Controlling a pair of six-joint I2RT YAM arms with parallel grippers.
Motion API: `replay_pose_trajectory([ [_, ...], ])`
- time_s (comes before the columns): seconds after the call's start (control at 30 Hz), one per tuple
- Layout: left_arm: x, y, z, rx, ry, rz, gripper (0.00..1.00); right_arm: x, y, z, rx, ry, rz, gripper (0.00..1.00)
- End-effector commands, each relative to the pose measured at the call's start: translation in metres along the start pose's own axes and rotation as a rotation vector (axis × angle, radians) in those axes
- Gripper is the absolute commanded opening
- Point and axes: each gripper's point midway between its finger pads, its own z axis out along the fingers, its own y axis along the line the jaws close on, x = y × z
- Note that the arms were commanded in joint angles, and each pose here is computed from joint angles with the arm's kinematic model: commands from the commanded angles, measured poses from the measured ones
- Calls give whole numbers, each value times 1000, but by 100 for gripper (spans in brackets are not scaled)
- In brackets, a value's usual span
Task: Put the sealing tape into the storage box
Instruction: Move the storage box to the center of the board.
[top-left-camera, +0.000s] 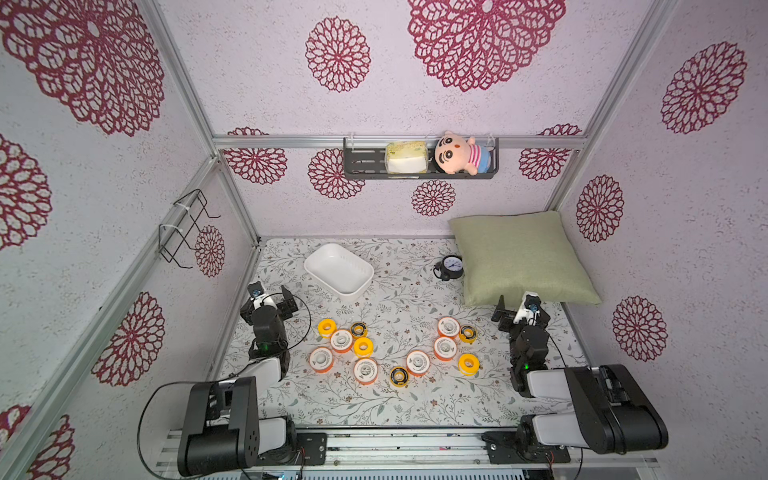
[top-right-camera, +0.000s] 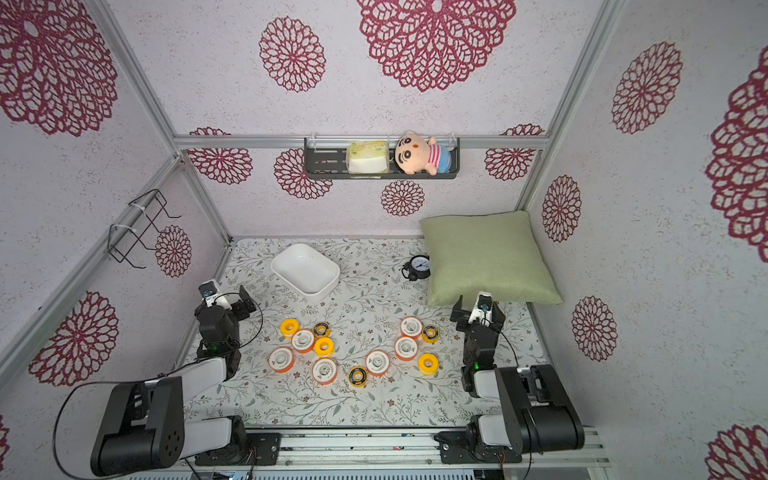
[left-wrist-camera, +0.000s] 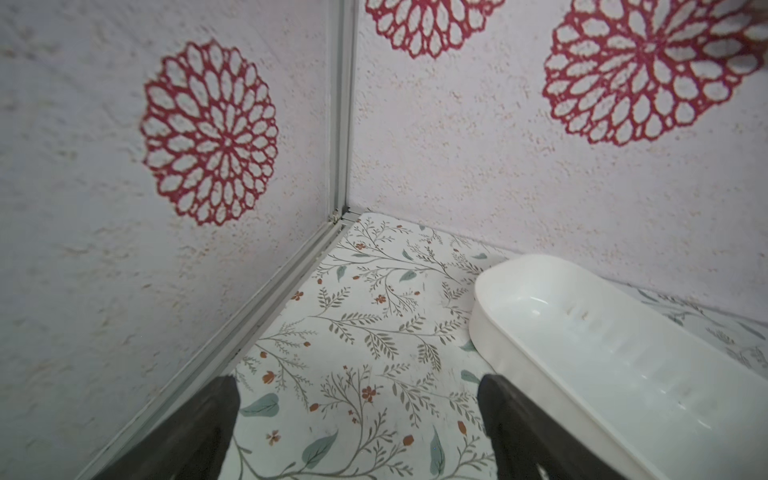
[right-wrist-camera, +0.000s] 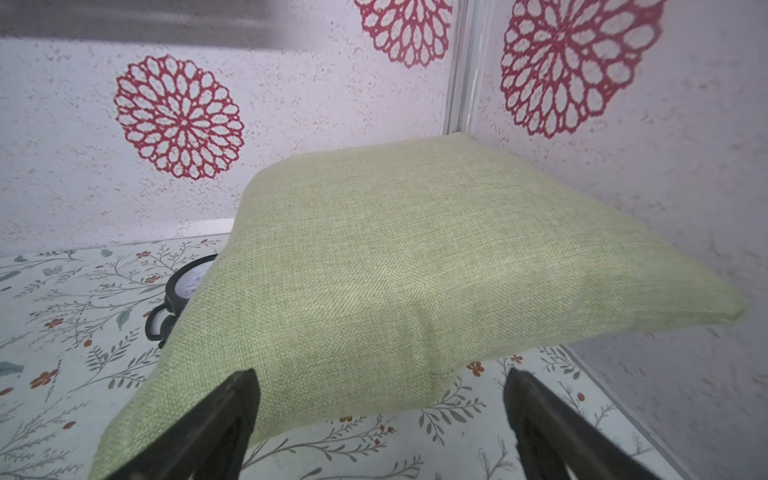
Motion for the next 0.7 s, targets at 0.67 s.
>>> replay_pose_trajectory([
  [0.67, 33, -85, 19, 82, 615, -486, 88, -14, 52, -8, -254, 350, 173, 99],
])
